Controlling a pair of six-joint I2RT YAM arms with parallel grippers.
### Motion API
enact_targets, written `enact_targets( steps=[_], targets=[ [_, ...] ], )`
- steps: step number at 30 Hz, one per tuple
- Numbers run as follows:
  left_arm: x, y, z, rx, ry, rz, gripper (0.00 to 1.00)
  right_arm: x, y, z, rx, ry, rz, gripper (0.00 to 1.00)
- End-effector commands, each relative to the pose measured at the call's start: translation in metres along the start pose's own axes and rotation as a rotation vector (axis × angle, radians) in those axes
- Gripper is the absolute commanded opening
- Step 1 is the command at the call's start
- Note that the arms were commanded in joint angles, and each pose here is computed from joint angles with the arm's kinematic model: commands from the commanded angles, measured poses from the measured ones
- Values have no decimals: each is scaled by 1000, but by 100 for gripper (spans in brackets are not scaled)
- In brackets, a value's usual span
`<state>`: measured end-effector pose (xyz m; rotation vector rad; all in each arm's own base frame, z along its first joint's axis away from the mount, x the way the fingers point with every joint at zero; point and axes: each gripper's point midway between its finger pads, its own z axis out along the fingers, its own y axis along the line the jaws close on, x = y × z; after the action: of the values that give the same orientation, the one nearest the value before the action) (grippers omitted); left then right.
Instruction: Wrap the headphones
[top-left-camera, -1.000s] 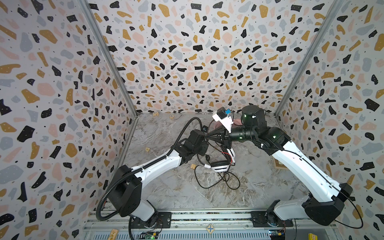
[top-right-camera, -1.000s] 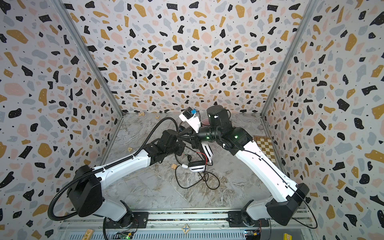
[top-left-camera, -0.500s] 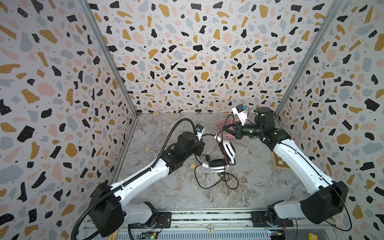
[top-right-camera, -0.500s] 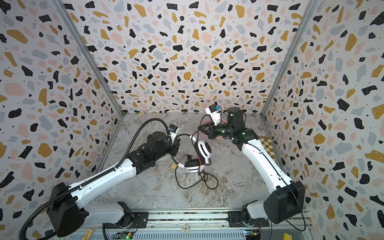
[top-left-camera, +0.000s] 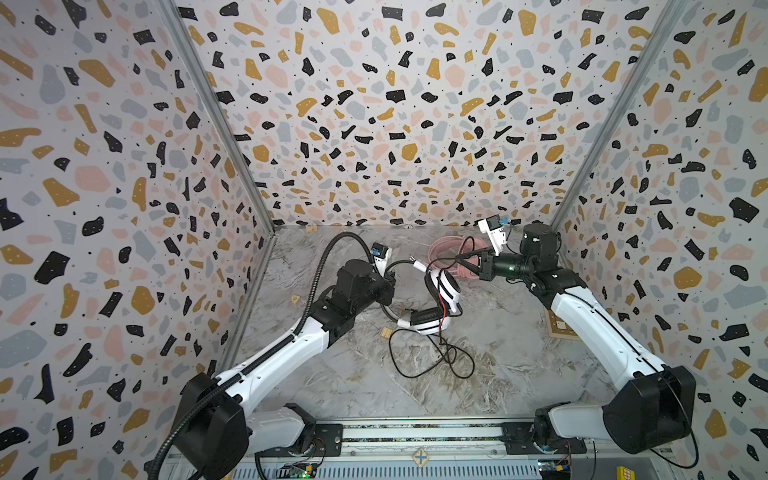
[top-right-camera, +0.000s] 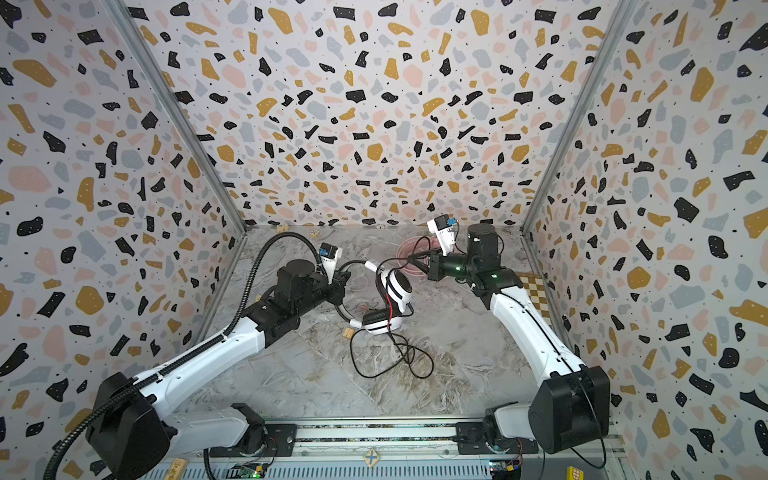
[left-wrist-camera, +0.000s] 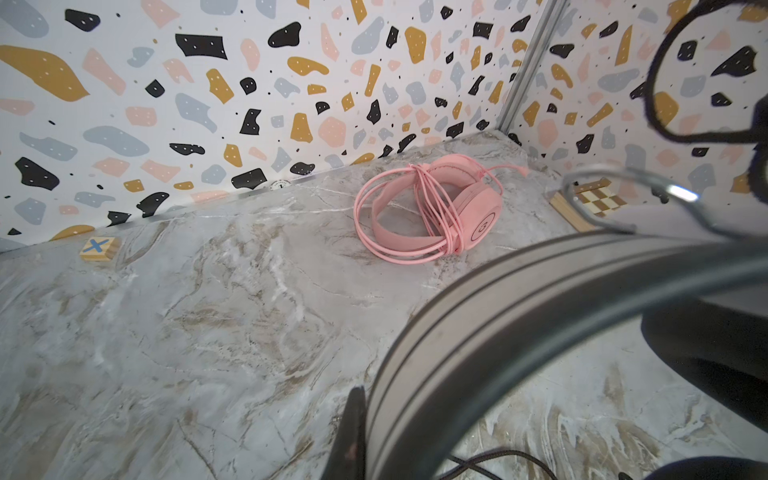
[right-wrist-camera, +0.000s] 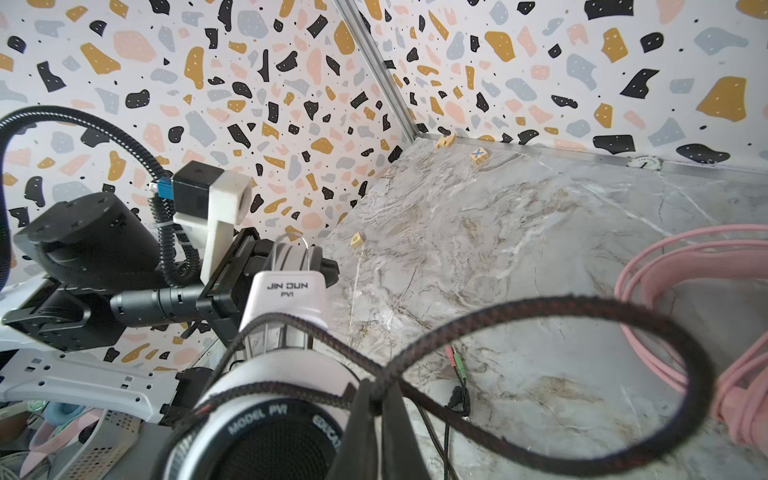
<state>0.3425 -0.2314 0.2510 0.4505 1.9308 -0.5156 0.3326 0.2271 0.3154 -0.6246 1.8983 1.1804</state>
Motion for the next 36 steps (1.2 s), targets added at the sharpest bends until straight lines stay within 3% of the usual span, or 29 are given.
enact_targets(
  steps=[1, 8, 27, 31, 36],
  targets=[
    [-62, -20, -24, 118, -220, -59, 0, 0, 5, -4, -21, -10, -20, 4],
    [-78, -18, -40, 175, -296, -121, 0, 20, -17, 2, 32, 26, 19, 4],
    [-119, -8, -81, 317, -485, -323, 0, 68, -32, 25, 15, 109, 83, 4],
    [-123, 0, -85, 276, -498, -317, 0, 73, -33, 25, 13, 103, 90, 4],
    [-110, 13, -75, 171, -422, -275, 0, 50, -26, 19, 9, 44, 62, 5]
  ],
)
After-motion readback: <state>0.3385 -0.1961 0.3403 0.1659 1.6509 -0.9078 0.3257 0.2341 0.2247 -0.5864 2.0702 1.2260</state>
